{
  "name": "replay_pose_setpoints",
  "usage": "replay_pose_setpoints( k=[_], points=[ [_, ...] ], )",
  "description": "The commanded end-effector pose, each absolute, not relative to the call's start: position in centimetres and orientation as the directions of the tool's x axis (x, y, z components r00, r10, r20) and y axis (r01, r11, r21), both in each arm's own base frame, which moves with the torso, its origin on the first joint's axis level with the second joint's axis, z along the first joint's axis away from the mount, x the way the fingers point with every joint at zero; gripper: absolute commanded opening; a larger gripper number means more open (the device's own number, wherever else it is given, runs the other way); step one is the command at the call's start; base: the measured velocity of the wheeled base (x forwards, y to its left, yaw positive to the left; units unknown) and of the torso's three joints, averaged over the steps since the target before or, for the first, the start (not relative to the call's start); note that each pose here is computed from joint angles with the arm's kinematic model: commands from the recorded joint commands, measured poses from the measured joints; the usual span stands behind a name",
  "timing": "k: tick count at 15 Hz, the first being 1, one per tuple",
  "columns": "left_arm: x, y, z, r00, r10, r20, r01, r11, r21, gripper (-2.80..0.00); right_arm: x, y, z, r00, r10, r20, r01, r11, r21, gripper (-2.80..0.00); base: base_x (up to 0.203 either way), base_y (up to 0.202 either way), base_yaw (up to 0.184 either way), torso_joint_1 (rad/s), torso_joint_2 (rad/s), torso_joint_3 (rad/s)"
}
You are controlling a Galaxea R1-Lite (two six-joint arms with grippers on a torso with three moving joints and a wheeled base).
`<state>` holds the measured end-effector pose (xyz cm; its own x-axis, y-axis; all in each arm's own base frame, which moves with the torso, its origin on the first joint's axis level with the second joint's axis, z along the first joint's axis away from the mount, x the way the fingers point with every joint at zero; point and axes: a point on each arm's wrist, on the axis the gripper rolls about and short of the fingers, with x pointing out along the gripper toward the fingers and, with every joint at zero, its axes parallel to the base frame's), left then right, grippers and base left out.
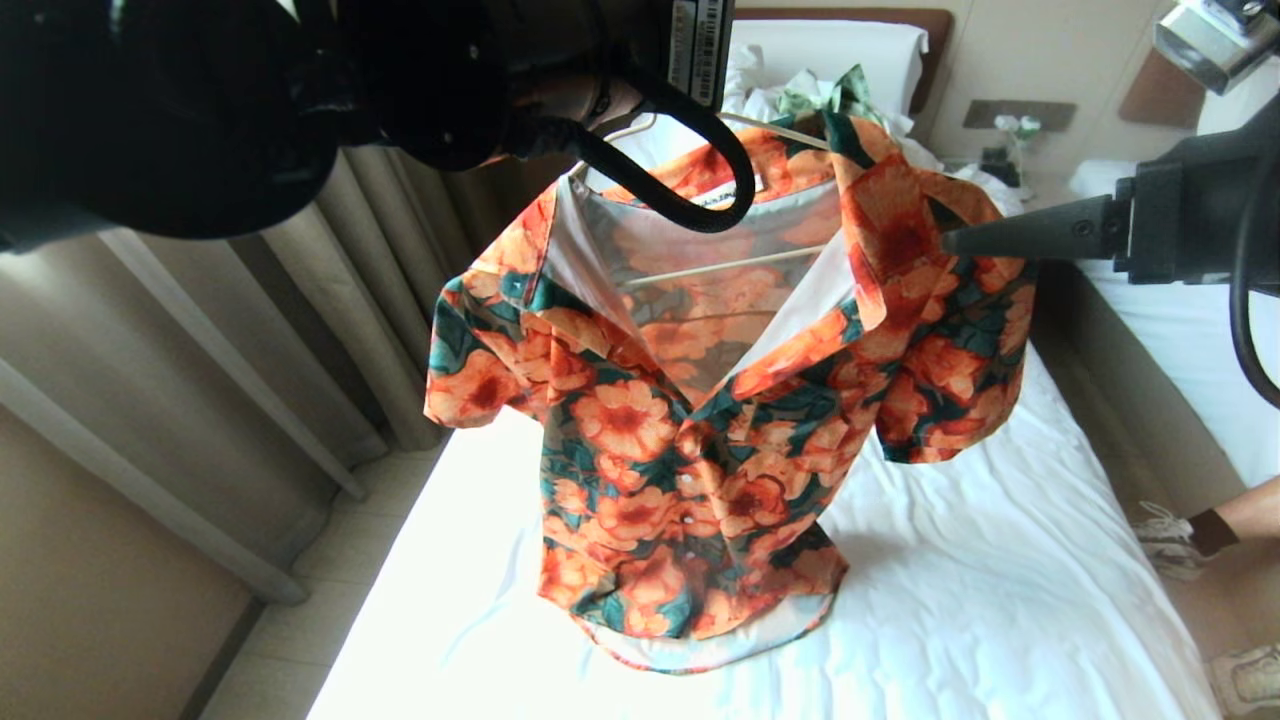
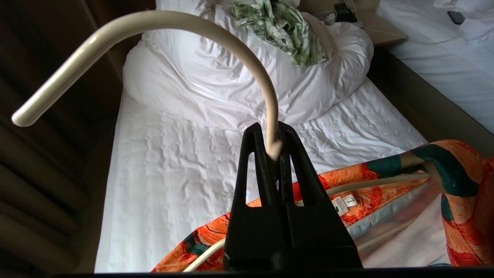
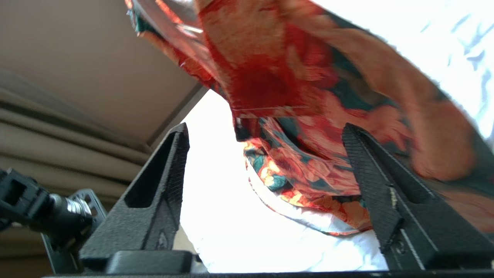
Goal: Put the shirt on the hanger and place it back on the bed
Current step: Take the clothes hanger out of the clothes
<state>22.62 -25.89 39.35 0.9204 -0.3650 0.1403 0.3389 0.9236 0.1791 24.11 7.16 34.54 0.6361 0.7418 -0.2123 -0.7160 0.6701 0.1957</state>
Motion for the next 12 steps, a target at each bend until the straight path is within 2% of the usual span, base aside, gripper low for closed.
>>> replay_pose_setpoints(
  k=[1,4,10,11,12],
  points=[
    [22.8,-26.2,39.0,0.923,-0.362,0.131,0.336,0.924,0.183,-2.80,25.0,7.9,33.9,0.615,0.753,-0.232,-0.730,0.656,0.193,0.00,0.000,0.000,0.000,0.000,0.00,0.000],
    [22.7,-26.0,39.2,0.923,-0.360,0.134,0.334,0.925,0.182,-2.80,25.9,9.3,34.0,0.589,0.775,-0.228,-0.760,0.627,0.170,0.00,0.000,0.000,0.000,0.000,0.00,0.000],
    [22.6,-26.1,39.2,0.926,-0.353,0.134,0.327,0.927,0.182,-2.80,26.3,12.4,34.3,0.624,0.744,-0.238,-0.740,0.661,0.126,0.00,0.000,0.000,0.000,0.000,0.00,0.000],
    [22.6,-26.0,39.2,0.927,-0.351,0.135,0.325,0.928,0.180,-2.80,26.3,12.6,34.4,0.625,0.745,-0.235,-0.741,0.660,0.123,-2.80,0.000,0.000,0.000,0.000,0.00,0.000],
    [22.6,-26.0,39.3,0.927,-0.350,0.137,0.324,0.929,0.180,-2.80,26.3,12.7,34.5,0.626,0.744,-0.233,-0.741,0.661,0.120,-2.80,0.000,0.000,0.000,0.000,0.00,0.000]
  ],
)
